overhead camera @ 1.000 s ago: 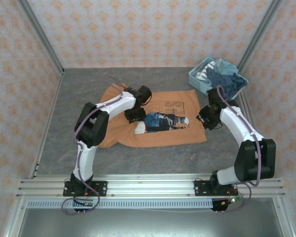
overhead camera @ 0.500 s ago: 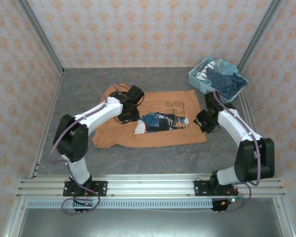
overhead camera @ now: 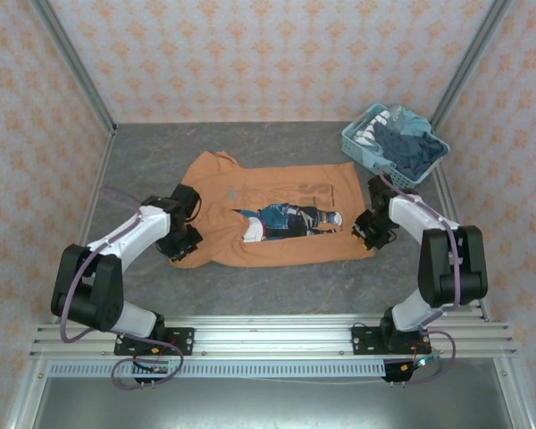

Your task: Fold and stack the t-shirts

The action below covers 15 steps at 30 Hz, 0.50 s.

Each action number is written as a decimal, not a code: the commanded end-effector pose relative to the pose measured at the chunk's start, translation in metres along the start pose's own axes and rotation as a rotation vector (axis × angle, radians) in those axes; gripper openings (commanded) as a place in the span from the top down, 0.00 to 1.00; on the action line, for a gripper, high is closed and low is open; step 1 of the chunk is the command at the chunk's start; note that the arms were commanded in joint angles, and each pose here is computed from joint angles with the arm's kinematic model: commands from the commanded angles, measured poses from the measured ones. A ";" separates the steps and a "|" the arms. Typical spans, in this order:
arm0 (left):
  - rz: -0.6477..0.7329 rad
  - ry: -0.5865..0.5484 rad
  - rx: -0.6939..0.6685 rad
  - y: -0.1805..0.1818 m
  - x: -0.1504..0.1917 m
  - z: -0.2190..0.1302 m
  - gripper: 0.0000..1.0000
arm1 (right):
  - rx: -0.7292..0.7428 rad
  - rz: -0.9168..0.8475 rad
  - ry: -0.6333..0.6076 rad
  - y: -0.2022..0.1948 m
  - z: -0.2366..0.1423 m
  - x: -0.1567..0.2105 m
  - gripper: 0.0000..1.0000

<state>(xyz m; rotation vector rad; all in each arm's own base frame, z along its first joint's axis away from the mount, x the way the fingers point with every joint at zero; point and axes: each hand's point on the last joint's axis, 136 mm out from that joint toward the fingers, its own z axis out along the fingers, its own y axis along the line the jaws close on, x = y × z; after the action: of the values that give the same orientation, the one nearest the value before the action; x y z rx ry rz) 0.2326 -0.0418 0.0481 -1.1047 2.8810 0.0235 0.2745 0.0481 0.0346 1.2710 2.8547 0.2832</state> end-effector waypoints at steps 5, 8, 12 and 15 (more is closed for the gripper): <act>-0.040 0.002 -0.216 0.046 -0.009 0.029 0.93 | 0.212 -0.031 -0.012 -0.038 0.007 -0.012 0.77; -0.026 -0.021 -0.299 0.065 -0.009 0.025 0.93 | 0.234 -0.030 0.008 -0.046 0.007 -0.006 0.77; -0.052 -0.031 -0.300 0.076 -0.003 0.019 0.93 | 0.199 -0.017 0.040 -0.049 0.006 0.010 0.77; -0.082 -0.043 -0.253 0.073 -0.001 0.006 0.89 | 0.159 -0.023 0.030 -0.043 -0.005 0.014 0.74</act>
<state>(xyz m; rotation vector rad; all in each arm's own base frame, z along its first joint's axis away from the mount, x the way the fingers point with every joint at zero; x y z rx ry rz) 0.1983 -0.0003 0.0262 -1.1965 2.8968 0.3180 0.2471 0.0307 0.0216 1.2775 2.9543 0.1070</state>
